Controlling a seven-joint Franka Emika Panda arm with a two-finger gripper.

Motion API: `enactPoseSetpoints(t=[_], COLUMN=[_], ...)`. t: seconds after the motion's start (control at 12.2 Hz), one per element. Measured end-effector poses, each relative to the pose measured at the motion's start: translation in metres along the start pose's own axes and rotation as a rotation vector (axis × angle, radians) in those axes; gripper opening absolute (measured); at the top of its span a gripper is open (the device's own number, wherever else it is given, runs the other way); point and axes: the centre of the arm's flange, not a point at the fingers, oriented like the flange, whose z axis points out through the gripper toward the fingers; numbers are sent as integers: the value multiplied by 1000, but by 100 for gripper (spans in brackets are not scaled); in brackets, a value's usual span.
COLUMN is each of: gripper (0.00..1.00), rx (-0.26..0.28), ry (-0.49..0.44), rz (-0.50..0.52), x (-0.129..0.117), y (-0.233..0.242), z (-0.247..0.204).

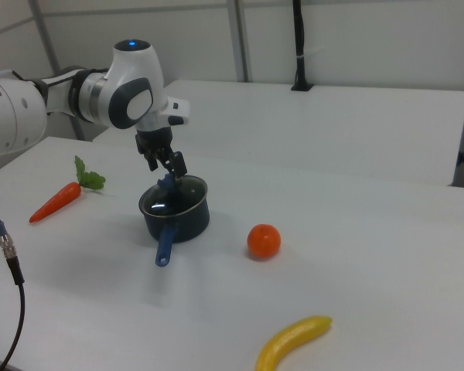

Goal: Open lid
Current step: 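Lower the open gripper over the blue knob of the glass lid, then close the gripper on the blue lid knob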

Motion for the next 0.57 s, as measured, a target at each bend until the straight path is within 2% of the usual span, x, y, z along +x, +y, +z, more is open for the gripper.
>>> enactPoseSetpoints(t=[0.16,0.24,0.33,0.41,0.49,0.57], gripper=[95,86,84,77,60,60], rx=[-12,-24,-34,-41,-44,-46], ry=[-5,-3,1,4,6,7], rz=[-5,-13,-20,-30,-41,-51], x=[0,0,1,1,1,1], y=[1,1,2,2,2,1], z=[6,7,7,6,5,5])
